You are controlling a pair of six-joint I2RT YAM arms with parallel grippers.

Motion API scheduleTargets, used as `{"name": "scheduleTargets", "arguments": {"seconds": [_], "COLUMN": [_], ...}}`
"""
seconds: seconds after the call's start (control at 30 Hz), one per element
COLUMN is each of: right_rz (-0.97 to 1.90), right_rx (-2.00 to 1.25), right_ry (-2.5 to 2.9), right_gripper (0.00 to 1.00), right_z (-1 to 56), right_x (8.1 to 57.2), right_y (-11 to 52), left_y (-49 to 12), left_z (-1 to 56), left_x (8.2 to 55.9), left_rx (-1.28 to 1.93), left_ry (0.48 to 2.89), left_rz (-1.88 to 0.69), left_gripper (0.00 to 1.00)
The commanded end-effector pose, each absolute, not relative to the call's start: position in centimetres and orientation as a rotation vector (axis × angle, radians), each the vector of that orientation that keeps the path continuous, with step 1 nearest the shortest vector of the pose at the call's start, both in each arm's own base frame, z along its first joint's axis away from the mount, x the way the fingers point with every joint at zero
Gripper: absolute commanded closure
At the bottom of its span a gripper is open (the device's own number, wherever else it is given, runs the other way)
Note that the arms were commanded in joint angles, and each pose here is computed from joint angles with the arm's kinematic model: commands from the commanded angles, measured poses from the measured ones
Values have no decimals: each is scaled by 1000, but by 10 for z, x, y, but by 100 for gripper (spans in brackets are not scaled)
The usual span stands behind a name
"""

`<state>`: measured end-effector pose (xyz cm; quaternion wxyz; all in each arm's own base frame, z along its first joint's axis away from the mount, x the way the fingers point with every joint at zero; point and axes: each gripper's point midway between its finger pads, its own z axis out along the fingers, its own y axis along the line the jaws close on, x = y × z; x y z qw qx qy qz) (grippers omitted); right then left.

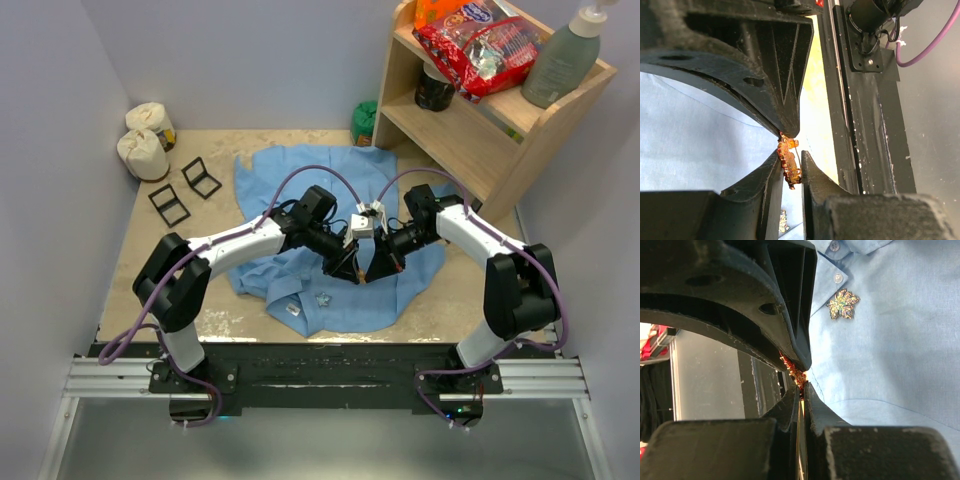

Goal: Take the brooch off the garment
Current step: Close the brooch.

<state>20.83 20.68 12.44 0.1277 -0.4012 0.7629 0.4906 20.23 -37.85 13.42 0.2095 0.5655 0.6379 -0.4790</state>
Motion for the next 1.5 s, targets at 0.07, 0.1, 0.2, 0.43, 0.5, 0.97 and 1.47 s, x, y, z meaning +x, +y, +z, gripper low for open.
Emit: {"name": "scheduleTargets", "arguments": {"seconds": [0.07, 0.1, 0.2, 0.43, 0.5, 0.97, 1.47], "right_rz": [1335, 1333, 1332, 1331, 1331, 1321, 1299], "right_rx": [-1199, -1199, -1198, -1197, -1199, -1197, -1194], "right_ry": [2145, 2146, 2145, 2145, 2144, 2141, 2145], "right_gripper": [100, 100, 100, 100, 100, 100, 100], "right_z": [129, 128, 129, 129, 129, 130, 128], "right_x": [224, 225, 224, 225, 224, 225, 227], "right_y": [208, 208, 208, 207, 207, 207, 207], "left_y": [-390, -390, -388, -383, -382, -376, -367], "left_z": [176, 175, 171, 167, 166, 161, 154], "left_x": [196, 196, 196, 193, 193, 192, 197], "left_rx": [1581, 1585, 1598, 1631, 1637, 1678, 1725], "left_ry": [1588, 1589, 1596, 1592, 1597, 1604, 1632], "left_rz": [-1407, -1404, -1386, -1371, -1352, -1298, -1205], "left_gripper": [85, 88, 92, 96, 98, 100, 100]}}
